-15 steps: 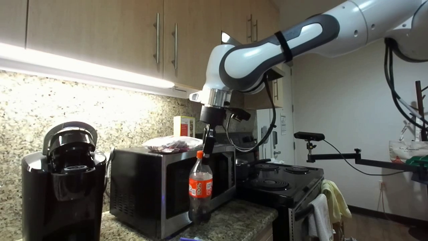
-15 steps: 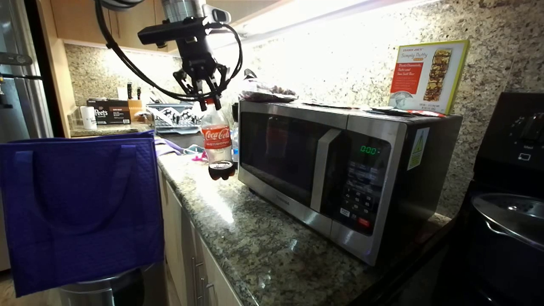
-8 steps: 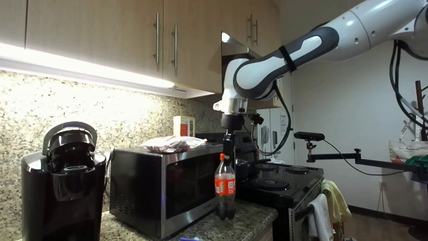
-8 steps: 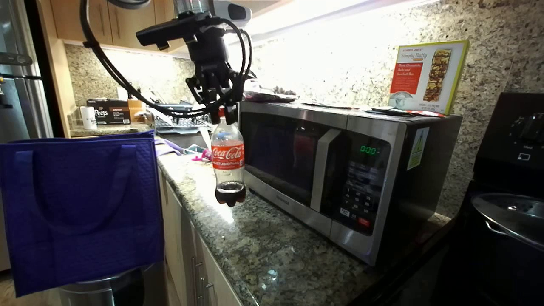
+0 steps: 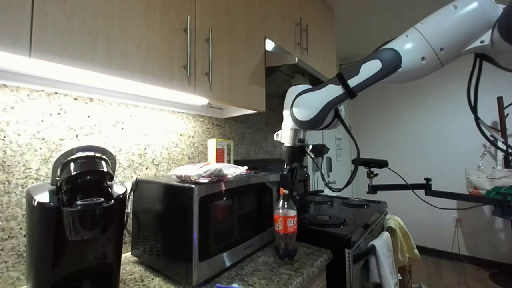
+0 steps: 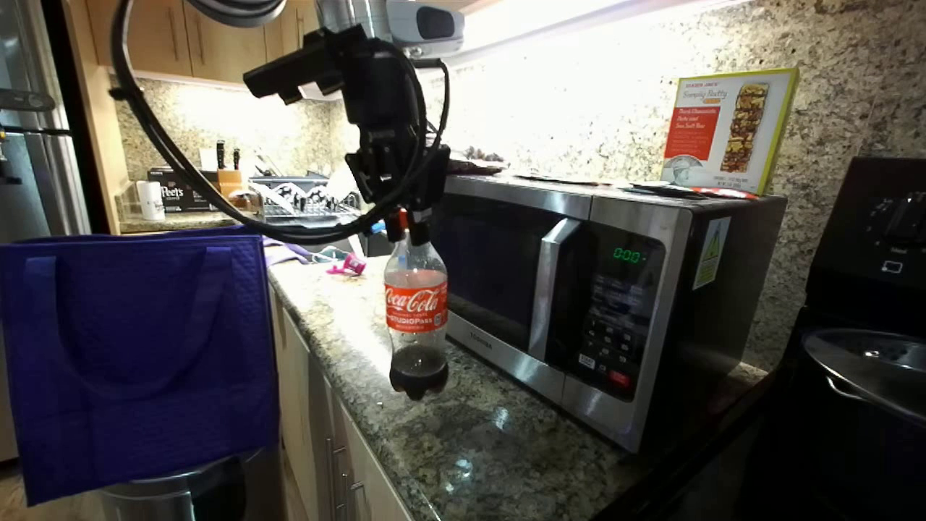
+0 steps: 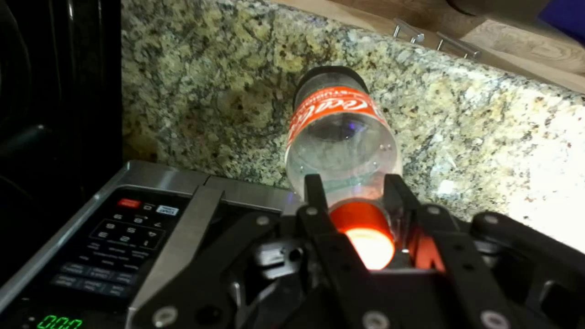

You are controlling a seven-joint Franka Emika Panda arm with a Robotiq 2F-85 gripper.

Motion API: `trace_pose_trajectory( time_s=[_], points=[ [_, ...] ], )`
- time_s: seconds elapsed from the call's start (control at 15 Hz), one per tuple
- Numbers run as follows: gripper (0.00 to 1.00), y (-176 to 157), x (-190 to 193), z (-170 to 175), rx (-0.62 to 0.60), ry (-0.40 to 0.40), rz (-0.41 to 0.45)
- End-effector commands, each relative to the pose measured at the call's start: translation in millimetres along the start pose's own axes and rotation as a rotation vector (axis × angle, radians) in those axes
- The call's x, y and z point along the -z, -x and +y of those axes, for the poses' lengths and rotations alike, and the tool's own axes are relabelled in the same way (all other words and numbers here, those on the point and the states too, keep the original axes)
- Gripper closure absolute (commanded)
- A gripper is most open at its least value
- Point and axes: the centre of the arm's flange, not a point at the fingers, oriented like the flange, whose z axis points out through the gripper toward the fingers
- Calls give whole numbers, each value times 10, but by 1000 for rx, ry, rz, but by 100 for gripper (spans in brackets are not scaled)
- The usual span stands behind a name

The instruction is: Move the Coca Cola bottle from left to right

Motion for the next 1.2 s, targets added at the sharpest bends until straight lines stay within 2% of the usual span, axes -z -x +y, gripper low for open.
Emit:
trace_pose_trajectory(
  time_s=[0.0, 0.47, 0.87, 1.13],
  points=[
    [85, 202, -62, 319, -115, 29, -12],
    [85, 538, -166, 1028, -267, 28, -5],
    [85, 584, -251, 1328, -294, 66, 92],
    [85, 535, -424, 1440, -321, 60, 98]
  ],
)
